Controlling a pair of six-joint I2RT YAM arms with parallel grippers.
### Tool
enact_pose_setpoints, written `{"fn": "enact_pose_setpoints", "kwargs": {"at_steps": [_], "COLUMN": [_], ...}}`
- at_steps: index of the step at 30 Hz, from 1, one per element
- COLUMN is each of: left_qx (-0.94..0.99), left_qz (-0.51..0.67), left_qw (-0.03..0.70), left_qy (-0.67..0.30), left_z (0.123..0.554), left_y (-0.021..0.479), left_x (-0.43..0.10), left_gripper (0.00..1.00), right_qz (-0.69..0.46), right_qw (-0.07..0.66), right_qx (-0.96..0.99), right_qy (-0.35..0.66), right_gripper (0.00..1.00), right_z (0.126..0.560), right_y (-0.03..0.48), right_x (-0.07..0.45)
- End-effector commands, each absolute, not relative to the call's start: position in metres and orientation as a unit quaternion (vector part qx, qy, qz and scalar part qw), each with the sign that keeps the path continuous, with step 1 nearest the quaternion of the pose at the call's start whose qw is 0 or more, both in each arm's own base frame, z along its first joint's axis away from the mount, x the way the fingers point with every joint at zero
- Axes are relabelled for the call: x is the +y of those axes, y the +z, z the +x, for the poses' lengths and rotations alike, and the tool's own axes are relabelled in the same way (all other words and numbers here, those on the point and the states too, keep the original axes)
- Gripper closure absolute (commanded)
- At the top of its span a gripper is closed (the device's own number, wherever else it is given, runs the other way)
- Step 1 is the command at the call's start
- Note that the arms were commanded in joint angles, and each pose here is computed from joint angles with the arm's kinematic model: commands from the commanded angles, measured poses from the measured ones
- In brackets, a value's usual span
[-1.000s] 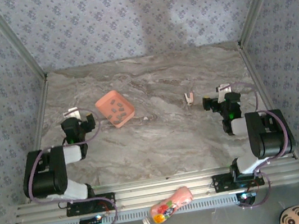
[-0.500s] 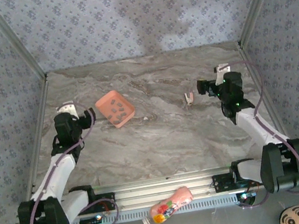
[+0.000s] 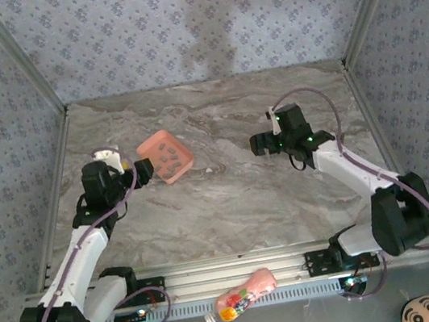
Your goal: Load the staples into the stapler
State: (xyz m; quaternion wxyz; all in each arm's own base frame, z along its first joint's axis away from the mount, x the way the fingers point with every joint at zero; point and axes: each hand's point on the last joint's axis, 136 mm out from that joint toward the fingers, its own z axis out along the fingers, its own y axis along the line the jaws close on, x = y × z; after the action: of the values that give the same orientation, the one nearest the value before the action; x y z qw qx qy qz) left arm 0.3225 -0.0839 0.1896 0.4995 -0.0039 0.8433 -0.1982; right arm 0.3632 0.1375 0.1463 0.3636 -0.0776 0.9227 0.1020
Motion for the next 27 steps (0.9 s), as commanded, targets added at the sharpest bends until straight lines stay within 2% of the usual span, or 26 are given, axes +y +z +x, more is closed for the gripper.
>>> {"fn": "enact_pose_setpoints", "kwargs": {"at_steps": [1,6,12,20,27], "left_qx": [0.848,0.851,0.857,0.860,0.862], "left_qz": [-0.003,0.000,0.003,-0.005,-0.004], "left_qw": [0.481,0.476,0.471,0.468,0.465], "left_qy": [-0.222,-0.221,-0.210,-0.205,-0.202], "left_z": [0.319,0.320,0.324,0.325,0.325], "left_y": [0.180,0.177,0.172,0.165,0.162], "left_x": [-0.093,-0.095,-0.094,-0.092,-0.091], "left_gripper": [0.19,0.19,0.19,0.19,0.19], "right_qz": [-0.081,-0.046,-0.007,0.007,0.007], "right_qw": [0.305,0.243,0.188,0.152,0.133], "right_qx": [0.946,0.967,0.982,0.988,0.991], "right_qy": [0.078,0.059,0.018,0.006,0.005], "right_gripper": [0.00,0.01,0.20,0.29,0.41], "right_z": [0.360,0.378,0.407,0.420,0.419], "right_y": [0.129,0.107,0.085,0.059,0.040], "right_x": [0.136,0.126,0.109,0.102,0.105]}}
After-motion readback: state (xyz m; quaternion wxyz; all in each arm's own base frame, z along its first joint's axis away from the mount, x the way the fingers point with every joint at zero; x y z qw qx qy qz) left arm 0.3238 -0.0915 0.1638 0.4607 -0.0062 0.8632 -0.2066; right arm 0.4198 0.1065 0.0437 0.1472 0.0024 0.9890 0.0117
